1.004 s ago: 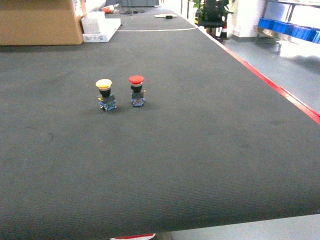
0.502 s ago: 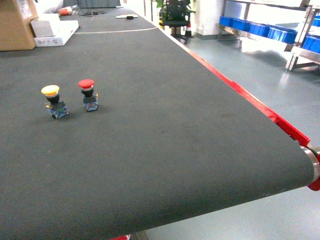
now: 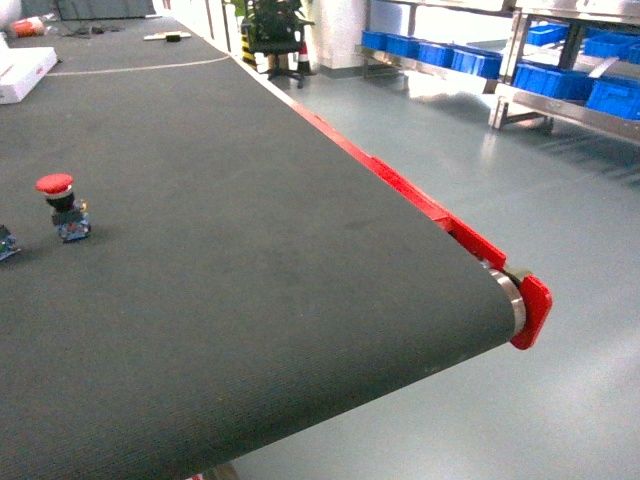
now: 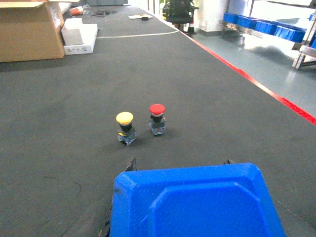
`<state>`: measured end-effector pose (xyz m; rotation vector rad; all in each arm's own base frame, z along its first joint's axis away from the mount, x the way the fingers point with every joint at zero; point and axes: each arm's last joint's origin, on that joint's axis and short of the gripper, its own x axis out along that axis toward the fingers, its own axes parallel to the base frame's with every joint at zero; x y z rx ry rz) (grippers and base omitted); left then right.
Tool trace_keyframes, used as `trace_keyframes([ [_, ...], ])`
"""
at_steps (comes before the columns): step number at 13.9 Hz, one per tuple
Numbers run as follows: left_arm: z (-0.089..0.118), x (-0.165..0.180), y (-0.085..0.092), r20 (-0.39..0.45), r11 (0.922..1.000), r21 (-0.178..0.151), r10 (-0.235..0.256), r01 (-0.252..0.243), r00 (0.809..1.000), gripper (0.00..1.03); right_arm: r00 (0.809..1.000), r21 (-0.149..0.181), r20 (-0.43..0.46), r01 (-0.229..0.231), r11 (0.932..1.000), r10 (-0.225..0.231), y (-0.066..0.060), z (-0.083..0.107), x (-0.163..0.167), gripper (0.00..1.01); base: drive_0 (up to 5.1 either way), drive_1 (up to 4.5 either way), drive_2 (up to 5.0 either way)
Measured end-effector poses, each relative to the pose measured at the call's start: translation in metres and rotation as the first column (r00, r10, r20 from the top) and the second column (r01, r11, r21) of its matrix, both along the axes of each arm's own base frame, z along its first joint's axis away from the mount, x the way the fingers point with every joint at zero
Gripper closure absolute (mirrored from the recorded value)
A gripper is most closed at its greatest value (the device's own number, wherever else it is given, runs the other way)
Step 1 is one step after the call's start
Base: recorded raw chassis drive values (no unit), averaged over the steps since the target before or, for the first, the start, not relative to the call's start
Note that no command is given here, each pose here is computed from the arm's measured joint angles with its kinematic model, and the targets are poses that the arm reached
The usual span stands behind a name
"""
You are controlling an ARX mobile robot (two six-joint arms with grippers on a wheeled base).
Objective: Pick blue part to blue bin on bottom shelf
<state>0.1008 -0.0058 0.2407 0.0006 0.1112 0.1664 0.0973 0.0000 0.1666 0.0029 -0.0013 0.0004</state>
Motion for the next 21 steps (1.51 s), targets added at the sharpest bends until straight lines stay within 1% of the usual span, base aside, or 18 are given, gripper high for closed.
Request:
trace_keyframes([
  [21,0.0000,0.0000,0.0000,0.000,1.0000,0.000,0.000,0.000,1.000,0.59,1.000,0.000,0.000,0.000,1.0000,0.000,0.0000,0.0000,0.0000,0.03,-1.6,-1.57,-1.6],
])
